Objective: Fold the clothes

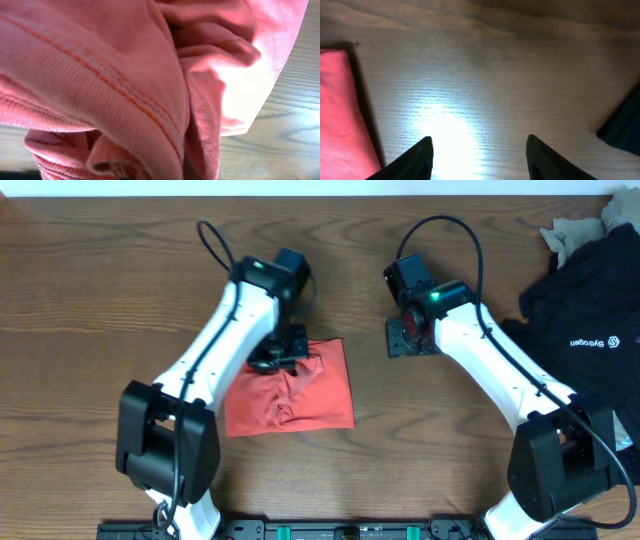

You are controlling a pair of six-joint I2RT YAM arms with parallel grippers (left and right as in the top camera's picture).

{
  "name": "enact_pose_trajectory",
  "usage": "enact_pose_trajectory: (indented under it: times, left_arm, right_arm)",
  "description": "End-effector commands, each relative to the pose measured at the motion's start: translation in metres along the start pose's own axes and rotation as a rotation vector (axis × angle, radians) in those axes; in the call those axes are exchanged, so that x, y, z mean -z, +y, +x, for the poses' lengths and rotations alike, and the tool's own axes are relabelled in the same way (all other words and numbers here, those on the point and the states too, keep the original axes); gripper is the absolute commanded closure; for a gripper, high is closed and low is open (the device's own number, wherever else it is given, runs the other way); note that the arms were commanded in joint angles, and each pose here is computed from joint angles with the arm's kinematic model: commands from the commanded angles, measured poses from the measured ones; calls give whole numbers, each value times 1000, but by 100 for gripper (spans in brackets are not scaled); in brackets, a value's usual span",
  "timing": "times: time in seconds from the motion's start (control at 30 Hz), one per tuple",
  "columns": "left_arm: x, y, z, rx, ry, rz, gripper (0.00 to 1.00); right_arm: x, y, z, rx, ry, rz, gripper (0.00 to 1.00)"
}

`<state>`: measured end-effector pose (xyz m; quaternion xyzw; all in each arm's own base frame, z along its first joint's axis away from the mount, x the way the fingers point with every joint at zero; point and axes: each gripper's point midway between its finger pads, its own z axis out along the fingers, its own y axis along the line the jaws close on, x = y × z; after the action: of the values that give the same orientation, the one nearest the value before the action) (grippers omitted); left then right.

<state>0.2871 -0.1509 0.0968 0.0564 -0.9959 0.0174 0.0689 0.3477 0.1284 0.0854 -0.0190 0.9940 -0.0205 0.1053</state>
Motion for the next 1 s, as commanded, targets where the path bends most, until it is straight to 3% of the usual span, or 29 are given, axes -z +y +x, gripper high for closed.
enact_pose_trajectory:
  times: [0.0,0.1,0.17,0.3,0.4,0.67,0.83,0.97]
  left_arm:
    - [-10,-14,11,13,-8,-3,72]
    - [-20,-41,12,-39,-42,50,43]
    - [-21,-60,12,-117,-65,101,37]
    - [-6,-69,5,-237,-115,145,35]
    - [16,-44,-8,-205,-163,125,35]
    - [96,64,-45,101,-386,184,35]
    - [104,123,-57,290,-414,181,35]
    - [97,159,-60,422,-395,184,35]
  right_arm:
    - [4,-9,0,-20,-1,10,42]
    - [4,-9,0,-20,-1,9,41]
    - [4,-7,0,-20,2,-1,41]
    - [4,2,3,-9,19,-54,40]
    - [6,17,4,70,26,-135,39]
    - [44,114,12,418,-33,-677,40]
    - [69,164,20,526,-89,-852,42]
    - [77,203,40,638,-110,-893,26]
